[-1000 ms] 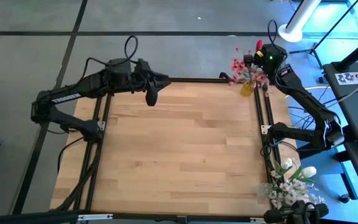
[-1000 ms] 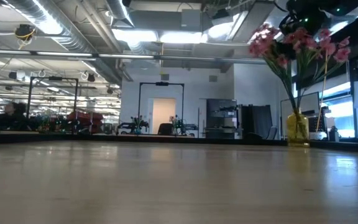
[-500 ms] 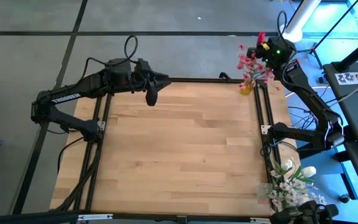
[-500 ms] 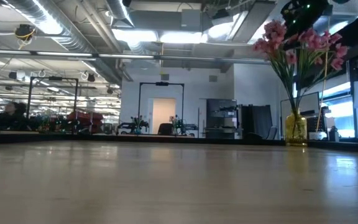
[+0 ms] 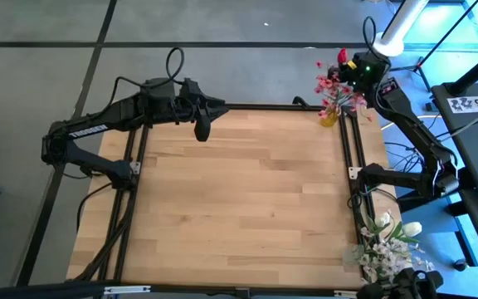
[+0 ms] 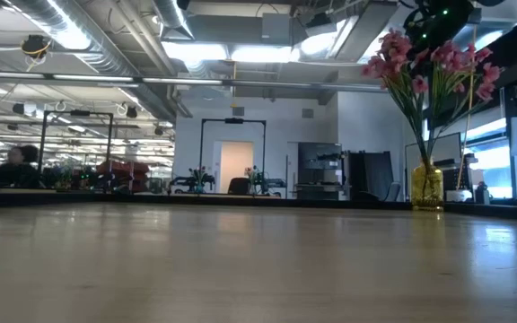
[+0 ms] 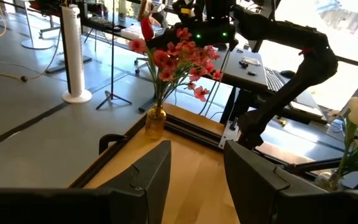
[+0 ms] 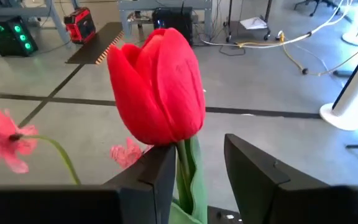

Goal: Sort flowers into vase by color
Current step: Put the red flower into the yellow vase, then return to Home Position

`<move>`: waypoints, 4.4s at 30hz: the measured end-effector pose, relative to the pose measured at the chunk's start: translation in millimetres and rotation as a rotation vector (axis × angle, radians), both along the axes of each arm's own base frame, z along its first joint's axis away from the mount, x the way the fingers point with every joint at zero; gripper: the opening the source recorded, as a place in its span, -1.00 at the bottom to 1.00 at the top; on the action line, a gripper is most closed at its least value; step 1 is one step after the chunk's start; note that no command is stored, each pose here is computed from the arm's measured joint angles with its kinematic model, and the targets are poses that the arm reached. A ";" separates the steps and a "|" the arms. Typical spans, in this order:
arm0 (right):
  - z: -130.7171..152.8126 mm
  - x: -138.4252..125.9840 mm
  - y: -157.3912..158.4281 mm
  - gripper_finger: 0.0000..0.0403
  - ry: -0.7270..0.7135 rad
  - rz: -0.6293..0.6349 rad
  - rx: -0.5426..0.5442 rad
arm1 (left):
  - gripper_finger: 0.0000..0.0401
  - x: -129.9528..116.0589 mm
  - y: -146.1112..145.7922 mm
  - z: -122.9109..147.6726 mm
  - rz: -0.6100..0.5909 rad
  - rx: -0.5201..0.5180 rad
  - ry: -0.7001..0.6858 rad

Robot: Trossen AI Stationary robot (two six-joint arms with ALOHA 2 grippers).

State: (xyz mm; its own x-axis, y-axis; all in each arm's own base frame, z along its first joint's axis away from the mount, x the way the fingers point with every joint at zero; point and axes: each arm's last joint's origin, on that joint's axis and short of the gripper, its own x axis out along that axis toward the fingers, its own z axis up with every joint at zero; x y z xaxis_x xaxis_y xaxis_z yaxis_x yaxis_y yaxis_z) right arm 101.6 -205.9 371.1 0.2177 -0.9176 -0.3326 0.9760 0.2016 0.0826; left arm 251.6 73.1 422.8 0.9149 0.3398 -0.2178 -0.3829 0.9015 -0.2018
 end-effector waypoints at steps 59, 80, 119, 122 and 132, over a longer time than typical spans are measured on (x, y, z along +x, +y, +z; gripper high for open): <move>19.8 -3.6 -17.6 -0.93 0.252 -0.016 0.256 | -0.28 1.4 -1.1 3.3 -0.009 -0.024 -0.049; 85.4 -5.9 -2.0 -0.90 -0.245 0.060 -0.207 | -0.28 2.0 1.2 11.8 -0.004 0.009 -0.131; 113.9 43.1 64.4 -1.00 -0.335 0.831 -0.376 | -0.28 -13.7 20.4 16.5 -0.221 -0.026 -0.153; 107.9 70.3 75.9 -1.00 -0.334 0.925 -0.347 | -0.28 -14.0 23.5 15.9 -0.111 0.006 -0.141; 80.3 129.7 139.1 -1.00 -0.285 1.226 -0.236 | -0.28 -15.1 27.8 22.1 0.127 -0.083 -0.253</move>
